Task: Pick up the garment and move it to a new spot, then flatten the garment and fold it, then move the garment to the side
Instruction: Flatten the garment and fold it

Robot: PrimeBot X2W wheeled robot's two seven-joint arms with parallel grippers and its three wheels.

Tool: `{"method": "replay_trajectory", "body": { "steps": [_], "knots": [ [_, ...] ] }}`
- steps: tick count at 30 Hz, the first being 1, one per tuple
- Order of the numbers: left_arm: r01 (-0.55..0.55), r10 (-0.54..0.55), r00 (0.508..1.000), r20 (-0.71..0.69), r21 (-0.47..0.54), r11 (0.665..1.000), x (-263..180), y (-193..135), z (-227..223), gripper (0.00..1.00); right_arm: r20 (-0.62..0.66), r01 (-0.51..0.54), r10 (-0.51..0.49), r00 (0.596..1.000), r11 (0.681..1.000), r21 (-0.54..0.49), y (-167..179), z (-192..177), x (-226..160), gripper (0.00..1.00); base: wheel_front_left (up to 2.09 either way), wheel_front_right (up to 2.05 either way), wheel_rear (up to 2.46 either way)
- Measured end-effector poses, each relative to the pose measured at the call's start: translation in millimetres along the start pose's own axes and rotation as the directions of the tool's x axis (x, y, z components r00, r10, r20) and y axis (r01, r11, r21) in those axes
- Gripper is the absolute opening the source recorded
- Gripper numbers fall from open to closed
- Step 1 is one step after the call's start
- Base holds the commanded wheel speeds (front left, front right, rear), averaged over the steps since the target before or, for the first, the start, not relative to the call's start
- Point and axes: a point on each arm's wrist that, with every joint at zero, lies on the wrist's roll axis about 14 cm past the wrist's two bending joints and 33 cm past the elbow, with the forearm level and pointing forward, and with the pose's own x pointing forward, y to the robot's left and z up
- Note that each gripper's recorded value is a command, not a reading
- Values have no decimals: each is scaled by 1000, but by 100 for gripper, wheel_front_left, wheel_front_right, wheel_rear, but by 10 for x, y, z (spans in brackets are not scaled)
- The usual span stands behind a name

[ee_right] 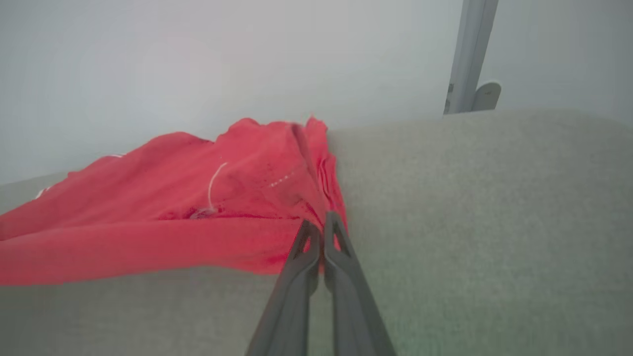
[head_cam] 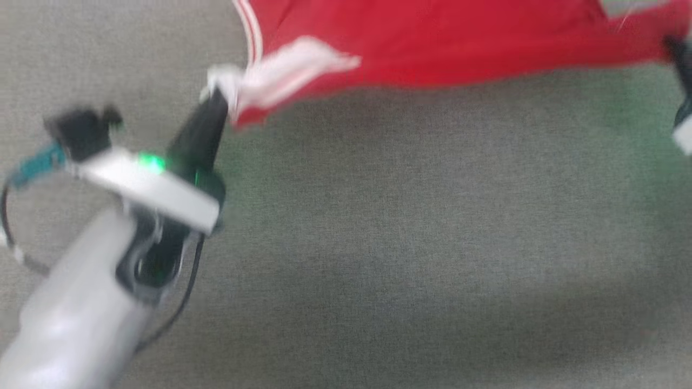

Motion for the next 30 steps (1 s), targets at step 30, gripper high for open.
{"method": "replay_trajectory", "body": {
  "steps": [30],
  "knots": [
    [106, -96, 984, -151, 57, 993, -1311, -550, -422, 0, -143, -20, 44, 989, 986, 165, -70, -840, -1316, 0, 0, 0, 0]
  ]
}}
